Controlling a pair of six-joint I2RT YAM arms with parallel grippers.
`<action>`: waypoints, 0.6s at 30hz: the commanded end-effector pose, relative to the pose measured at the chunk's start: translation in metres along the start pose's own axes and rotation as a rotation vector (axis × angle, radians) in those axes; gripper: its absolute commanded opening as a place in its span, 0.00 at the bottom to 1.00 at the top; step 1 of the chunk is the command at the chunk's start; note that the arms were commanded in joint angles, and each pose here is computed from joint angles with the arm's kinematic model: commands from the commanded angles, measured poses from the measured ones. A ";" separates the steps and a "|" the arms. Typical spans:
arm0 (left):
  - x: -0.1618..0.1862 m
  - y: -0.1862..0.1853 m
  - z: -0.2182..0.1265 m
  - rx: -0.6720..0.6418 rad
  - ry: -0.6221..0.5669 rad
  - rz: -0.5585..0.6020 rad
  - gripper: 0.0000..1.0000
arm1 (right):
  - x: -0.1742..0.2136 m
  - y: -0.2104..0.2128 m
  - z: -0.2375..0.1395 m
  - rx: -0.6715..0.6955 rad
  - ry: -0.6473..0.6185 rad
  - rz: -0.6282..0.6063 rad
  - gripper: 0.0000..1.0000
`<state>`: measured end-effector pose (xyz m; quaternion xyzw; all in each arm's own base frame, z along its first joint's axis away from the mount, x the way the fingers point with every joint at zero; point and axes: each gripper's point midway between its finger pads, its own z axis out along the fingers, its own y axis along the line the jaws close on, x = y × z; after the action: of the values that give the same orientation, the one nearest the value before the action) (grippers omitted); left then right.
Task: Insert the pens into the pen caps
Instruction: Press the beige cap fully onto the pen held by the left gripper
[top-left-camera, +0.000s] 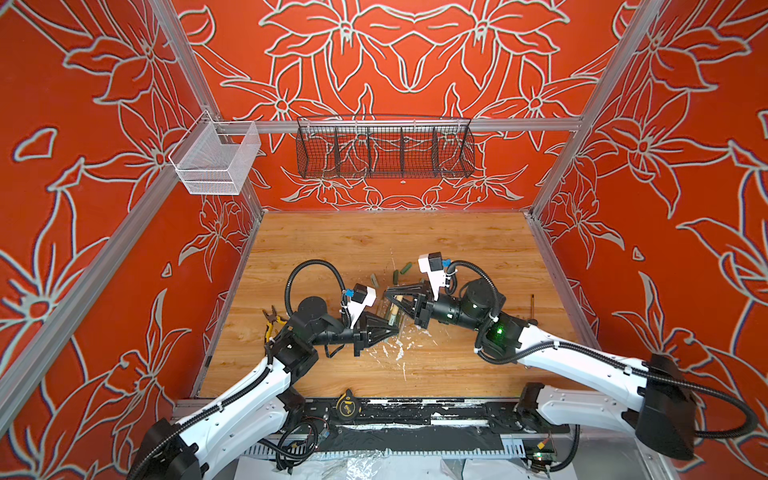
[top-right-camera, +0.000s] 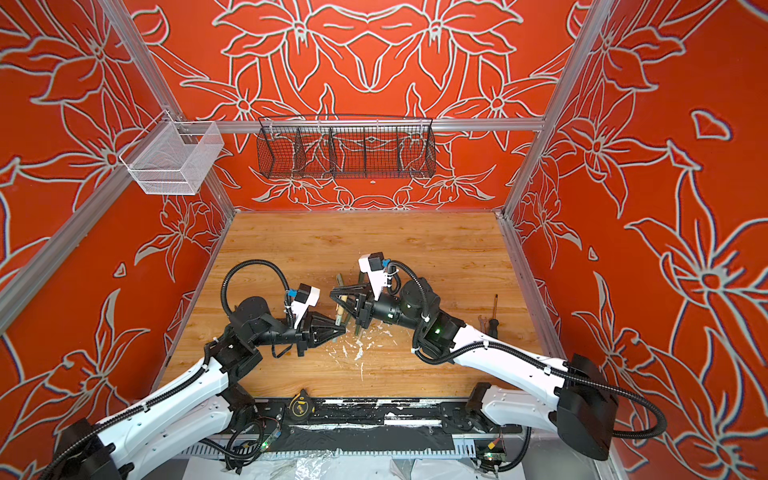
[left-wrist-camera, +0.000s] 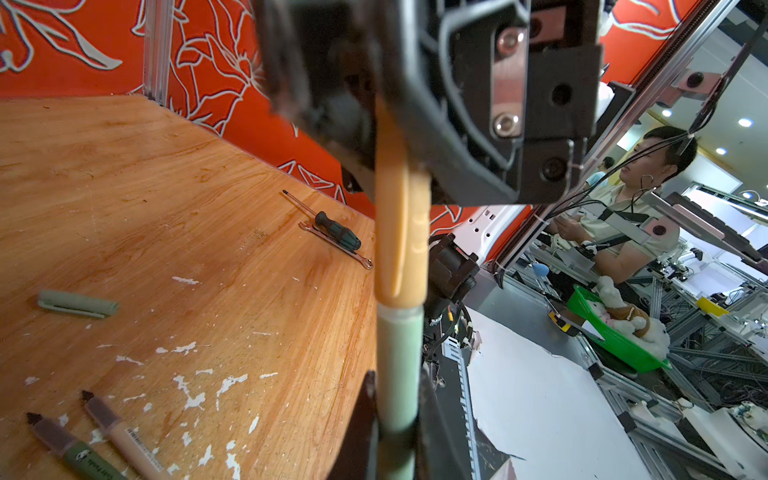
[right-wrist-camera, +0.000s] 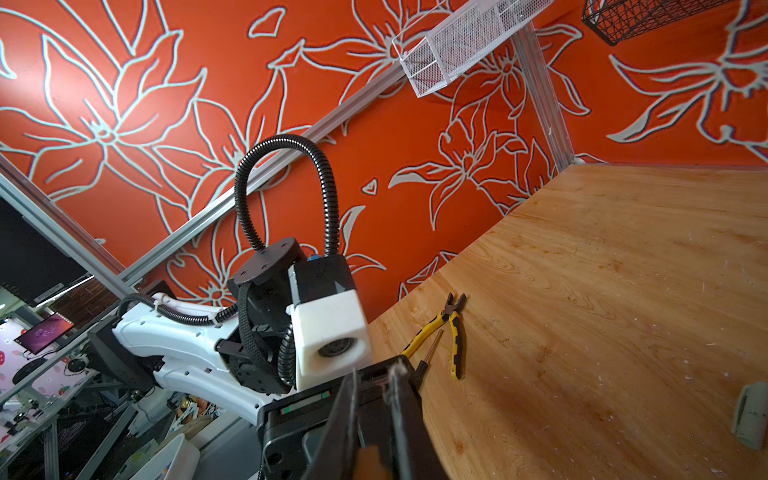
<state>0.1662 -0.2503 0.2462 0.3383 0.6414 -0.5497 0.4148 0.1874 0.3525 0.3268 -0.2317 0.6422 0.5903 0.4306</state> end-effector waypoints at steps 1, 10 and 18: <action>-0.063 -0.016 -0.008 0.006 -0.164 0.177 0.00 | 0.057 -0.010 0.007 0.020 0.157 0.150 0.00; -0.088 -0.013 -0.011 -0.041 -0.176 0.254 0.00 | 0.113 -0.015 0.009 0.106 0.242 0.226 0.00; -0.104 -0.014 -0.017 -0.024 -0.226 0.275 0.00 | 0.128 -0.023 -0.002 0.155 0.253 0.232 0.00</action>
<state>0.1692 -0.2454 0.2472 0.3447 0.6559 -0.5539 0.3797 0.1932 0.3524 0.3170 -0.1319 0.6519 0.5858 0.4632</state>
